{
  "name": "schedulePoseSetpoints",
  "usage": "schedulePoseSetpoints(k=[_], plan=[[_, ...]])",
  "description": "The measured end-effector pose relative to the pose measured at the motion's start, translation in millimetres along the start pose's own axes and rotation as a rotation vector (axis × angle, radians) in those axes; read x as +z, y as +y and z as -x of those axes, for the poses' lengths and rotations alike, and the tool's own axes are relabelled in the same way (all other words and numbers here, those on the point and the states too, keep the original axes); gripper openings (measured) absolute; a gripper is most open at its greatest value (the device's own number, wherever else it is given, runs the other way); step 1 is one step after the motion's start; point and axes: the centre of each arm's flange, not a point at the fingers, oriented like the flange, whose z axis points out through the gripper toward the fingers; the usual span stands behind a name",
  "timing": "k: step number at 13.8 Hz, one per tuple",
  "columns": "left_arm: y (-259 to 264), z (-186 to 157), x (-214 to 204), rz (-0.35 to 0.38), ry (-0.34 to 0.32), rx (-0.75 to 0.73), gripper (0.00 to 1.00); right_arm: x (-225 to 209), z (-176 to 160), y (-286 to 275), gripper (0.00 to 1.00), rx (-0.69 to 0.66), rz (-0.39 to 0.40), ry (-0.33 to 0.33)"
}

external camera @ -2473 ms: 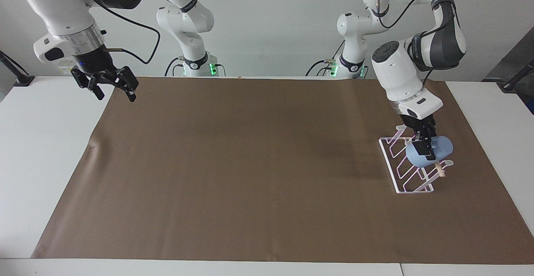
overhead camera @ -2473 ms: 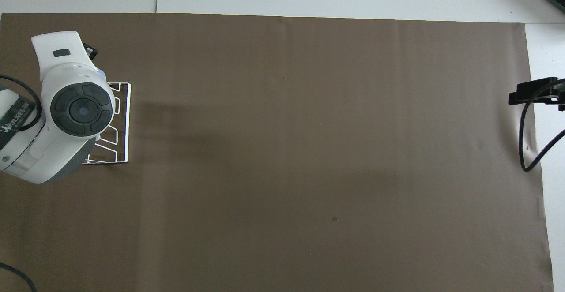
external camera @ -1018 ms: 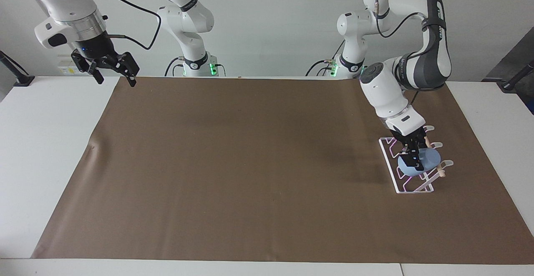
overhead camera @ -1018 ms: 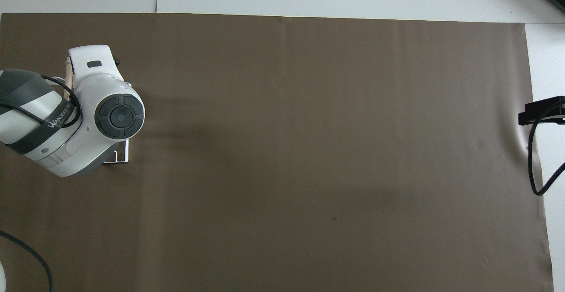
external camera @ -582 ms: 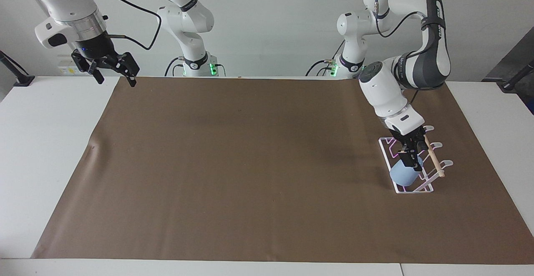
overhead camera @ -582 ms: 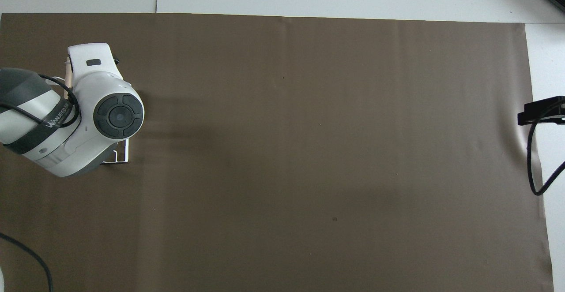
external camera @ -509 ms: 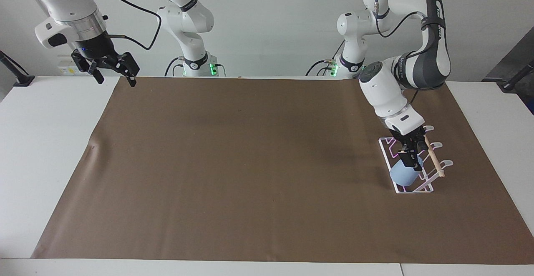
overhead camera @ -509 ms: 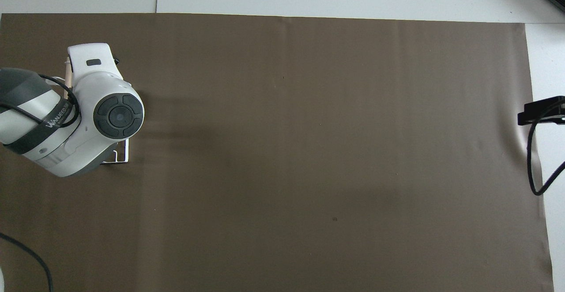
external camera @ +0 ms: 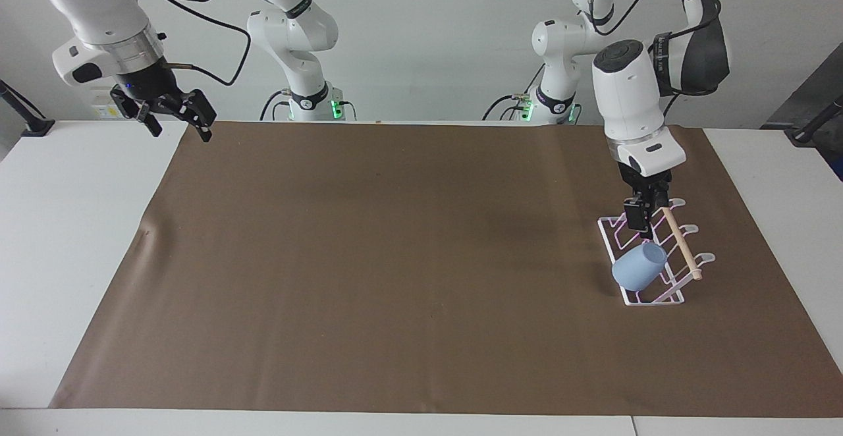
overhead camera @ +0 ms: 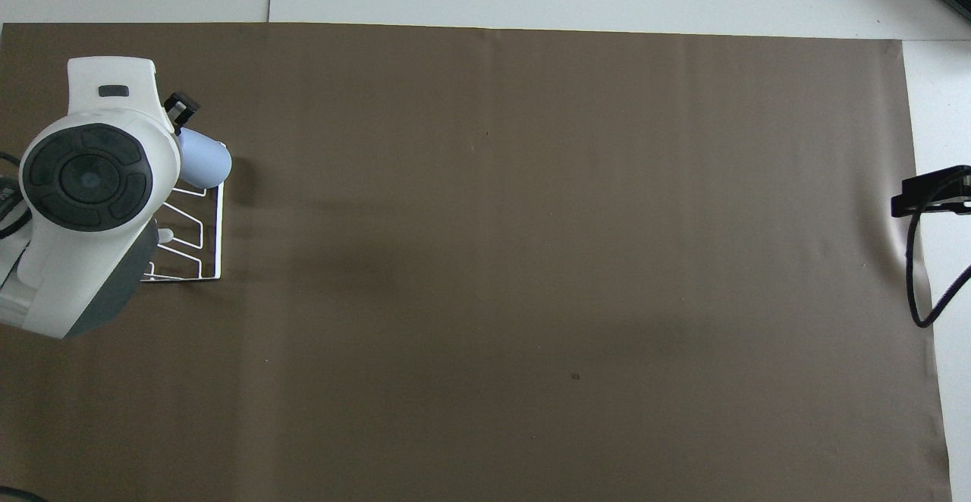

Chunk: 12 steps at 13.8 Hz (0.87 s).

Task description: Hang cup on cup holder

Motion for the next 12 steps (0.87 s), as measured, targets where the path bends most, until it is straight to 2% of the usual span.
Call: schedulePoseSetpoints(k=[3, 6, 8, 12], plan=[[-10, -11, -23, 0.033, -0.14, 0.2, 0.97, 2, 0, 0, 1.0, 0.0, 0.0, -0.011], [-23, -36, -40, 0.097, -0.279, 0.375, 0.97, 1, 2, -4, 1.0, -0.007, 0.0, -0.014], [-31, -48, -47, 0.147, -0.332, 0.477, 1.0, 0, 2, -10, 1.0, -0.017, 0.0, -0.012], [-46, -68, -54, 0.201, -0.407, 0.635, 1.0, -7, 6, -15, 1.0, -0.026, 0.0, 0.0]])
